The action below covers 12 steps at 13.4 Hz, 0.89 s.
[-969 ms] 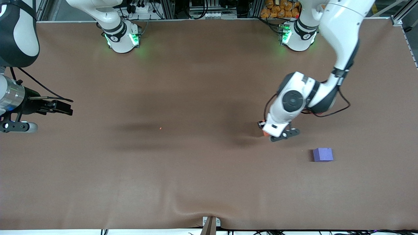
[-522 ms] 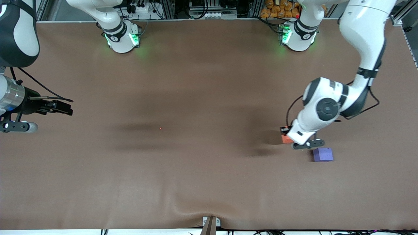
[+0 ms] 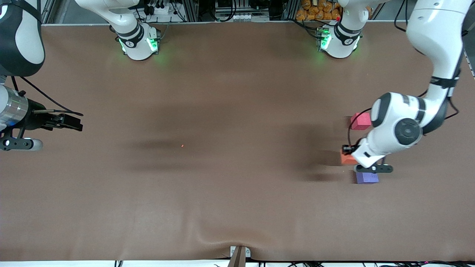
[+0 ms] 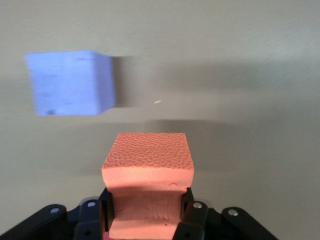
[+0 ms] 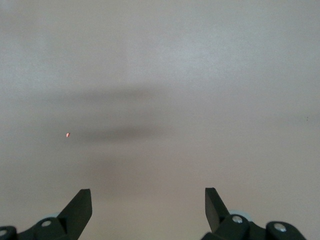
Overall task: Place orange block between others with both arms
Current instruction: 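Carry the orange cube between the pink and blue cubes with the left gripper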
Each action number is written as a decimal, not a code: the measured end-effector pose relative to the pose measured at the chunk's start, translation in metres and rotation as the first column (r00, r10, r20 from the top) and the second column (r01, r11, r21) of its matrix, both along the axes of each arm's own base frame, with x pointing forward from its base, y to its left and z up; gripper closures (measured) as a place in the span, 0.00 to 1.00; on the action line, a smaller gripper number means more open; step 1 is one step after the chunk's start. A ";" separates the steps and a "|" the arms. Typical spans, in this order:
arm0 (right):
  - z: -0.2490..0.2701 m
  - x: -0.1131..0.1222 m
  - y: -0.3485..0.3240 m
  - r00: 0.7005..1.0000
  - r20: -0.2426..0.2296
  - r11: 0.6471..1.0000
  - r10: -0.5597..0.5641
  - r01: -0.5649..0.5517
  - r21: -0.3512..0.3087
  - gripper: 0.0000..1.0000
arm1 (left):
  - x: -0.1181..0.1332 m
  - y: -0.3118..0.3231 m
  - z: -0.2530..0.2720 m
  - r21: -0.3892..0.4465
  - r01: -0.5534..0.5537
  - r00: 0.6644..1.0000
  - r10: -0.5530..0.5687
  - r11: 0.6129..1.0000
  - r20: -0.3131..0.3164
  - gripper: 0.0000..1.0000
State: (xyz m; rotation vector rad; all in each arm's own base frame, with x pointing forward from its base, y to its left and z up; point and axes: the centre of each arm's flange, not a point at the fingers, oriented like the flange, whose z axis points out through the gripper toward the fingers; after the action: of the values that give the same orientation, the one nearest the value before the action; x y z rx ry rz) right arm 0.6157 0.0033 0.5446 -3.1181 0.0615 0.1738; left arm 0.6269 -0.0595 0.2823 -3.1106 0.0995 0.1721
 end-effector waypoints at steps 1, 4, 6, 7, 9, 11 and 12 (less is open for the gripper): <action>0.000 0.000 0.000 1.000 0.000 1.000 0.000 0.000 0.000 0.00 | 0.003 0.022 0.006 0.000 0.018 1.000 -0.018 1.000 -0.015 0.48; 0.000 0.000 0.000 1.000 0.000 1.000 0.000 0.000 0.000 0.00 | 0.002 0.071 0.008 -0.007 0.028 0.998 -0.029 1.000 -0.050 0.48; 0.000 0.000 0.000 1.000 0.000 1.000 0.000 0.000 0.000 0.00 | -0.006 0.081 -0.004 -0.021 0.003 0.994 -0.005 1.000 -0.108 0.48; 0.000 0.000 0.000 1.000 0.000 1.000 0.000 0.000 0.000 0.00 | -0.011 0.079 -0.010 -0.032 -0.006 0.991 0.001 0.999 -0.137 0.48; 0.000 0.000 0.000 1.000 0.000 1.000 0.000 0.000 0.000 0.00 | -0.015 0.076 -0.014 -0.038 -0.009 0.986 0.003 0.999 -0.167 0.48; 0.000 0.000 0.000 1.000 0.000 1.000 0.000 0.000 0.000 0.00 | -0.017 0.075 -0.016 -0.039 -0.010 0.984 0.003 0.999 -0.177 0.48; 0.000 0.000 0.000 1.000 0.000 1.000 0.000 0.000 0.000 0.00 | -0.018 0.076 -0.017 -0.039 -0.011 0.984 0.003 0.999 -0.180 0.48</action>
State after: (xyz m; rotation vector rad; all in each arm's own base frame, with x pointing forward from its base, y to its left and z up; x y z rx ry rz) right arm 0.6158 0.0032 0.5447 -3.1185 0.0617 0.1739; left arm 0.6092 0.0163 0.2652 -3.1281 0.0964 0.4568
